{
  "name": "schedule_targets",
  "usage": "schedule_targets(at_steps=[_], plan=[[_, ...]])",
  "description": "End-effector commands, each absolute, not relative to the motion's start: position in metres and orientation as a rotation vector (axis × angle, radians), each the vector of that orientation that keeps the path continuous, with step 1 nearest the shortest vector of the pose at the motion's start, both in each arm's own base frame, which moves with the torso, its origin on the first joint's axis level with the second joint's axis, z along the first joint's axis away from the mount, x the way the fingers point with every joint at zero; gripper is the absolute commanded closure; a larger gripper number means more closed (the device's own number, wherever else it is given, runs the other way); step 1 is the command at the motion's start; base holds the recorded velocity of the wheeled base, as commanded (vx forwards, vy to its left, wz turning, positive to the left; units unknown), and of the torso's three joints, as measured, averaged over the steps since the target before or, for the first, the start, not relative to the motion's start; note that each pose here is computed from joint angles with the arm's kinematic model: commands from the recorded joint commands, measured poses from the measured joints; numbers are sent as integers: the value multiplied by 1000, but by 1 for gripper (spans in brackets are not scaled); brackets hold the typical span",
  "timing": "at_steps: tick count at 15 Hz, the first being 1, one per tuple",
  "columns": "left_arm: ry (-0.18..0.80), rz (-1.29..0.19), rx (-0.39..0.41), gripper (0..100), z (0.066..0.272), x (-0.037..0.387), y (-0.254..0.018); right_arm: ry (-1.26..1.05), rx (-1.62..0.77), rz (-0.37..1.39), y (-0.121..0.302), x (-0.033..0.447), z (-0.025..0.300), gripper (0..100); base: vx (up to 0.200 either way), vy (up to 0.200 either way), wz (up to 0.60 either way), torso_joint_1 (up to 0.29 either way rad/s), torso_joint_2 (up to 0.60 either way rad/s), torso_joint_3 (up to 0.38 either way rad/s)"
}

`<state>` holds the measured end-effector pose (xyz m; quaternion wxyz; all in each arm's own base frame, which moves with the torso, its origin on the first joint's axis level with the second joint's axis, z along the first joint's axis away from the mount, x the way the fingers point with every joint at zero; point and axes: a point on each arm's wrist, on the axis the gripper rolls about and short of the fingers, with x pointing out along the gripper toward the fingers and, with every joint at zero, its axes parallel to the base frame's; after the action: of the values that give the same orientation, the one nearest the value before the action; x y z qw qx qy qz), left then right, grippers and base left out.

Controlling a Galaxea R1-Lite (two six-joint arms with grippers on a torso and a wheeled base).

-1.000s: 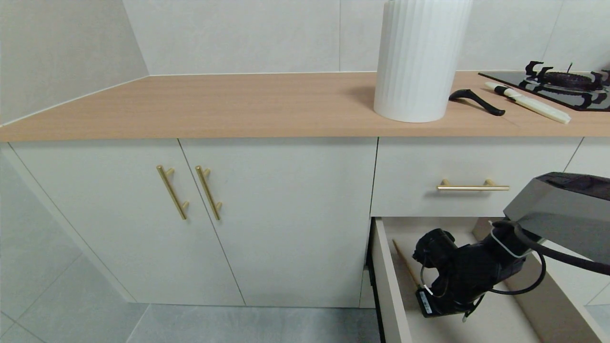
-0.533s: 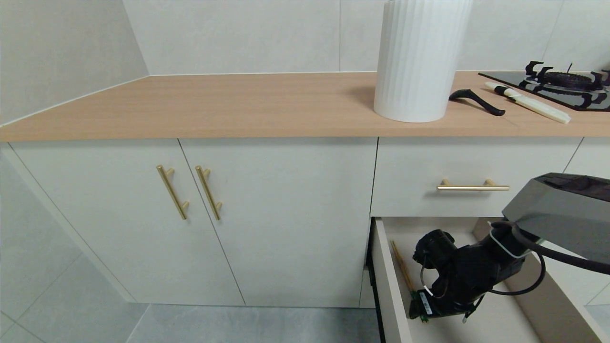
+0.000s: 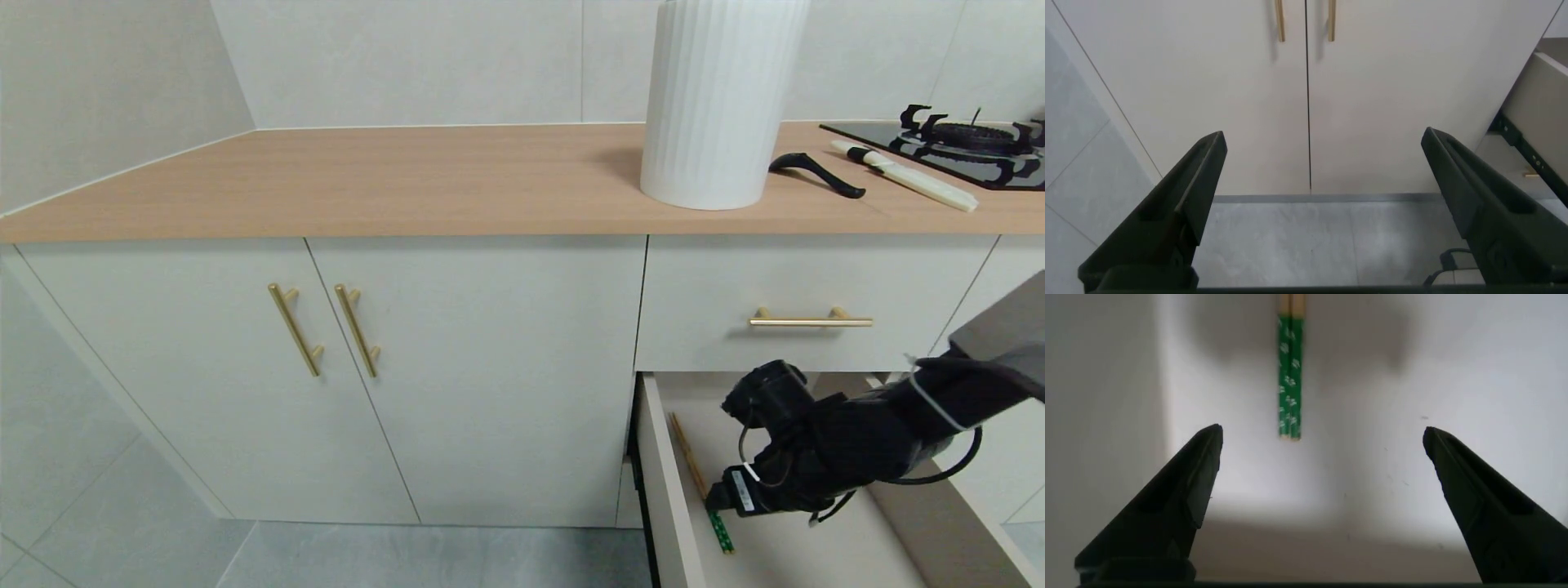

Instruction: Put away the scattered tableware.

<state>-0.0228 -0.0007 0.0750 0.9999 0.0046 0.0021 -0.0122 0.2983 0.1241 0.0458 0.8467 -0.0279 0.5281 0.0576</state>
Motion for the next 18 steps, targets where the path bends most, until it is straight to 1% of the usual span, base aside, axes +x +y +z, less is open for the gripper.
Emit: schedule_targets(at_steps=[1,2,3,4,5,6,8,11,14,18], plan=[[4,-25,11,0,75,-23,-1,903,5,156,112,272,118,0,0,0,0,0,0,0],[4,-25,9,0,75,-23,-1,805,32,154,102,261,148,0,0,0,0,0,0,0],[4,-25,9,0,75,-23,-1,742,45,139,94,253,165,0,0,0,0,0,0,0],[4,-25,9,0,75,-23,-1,706,46,134,90,248,174,0,0,0,0,0,0,0],[4,-25,9,0,75,-23,-1,616,34,114,81,233,196,0,0,0,0,0,0,0],[4,-25,9,0,75,-23,-1,559,21,118,76,222,210,0,0,0,0,0,0,0],[4,-25,9,0,75,-23,-1,470,25,132,69,203,230,0,0,0,0,0,0,0],[4,-25,9,0,75,-23,-1,398,32,140,63,188,245,0,0,0,0,0,0,0],[4,-25,9,0,75,-23,-1,399,-17,128,57,188,243,0,0,0,0,0,0,0],[4,-25,9,0,75,-23,-1,379,-13,126,56,187,245,0,0,0,0,0,0,0]])
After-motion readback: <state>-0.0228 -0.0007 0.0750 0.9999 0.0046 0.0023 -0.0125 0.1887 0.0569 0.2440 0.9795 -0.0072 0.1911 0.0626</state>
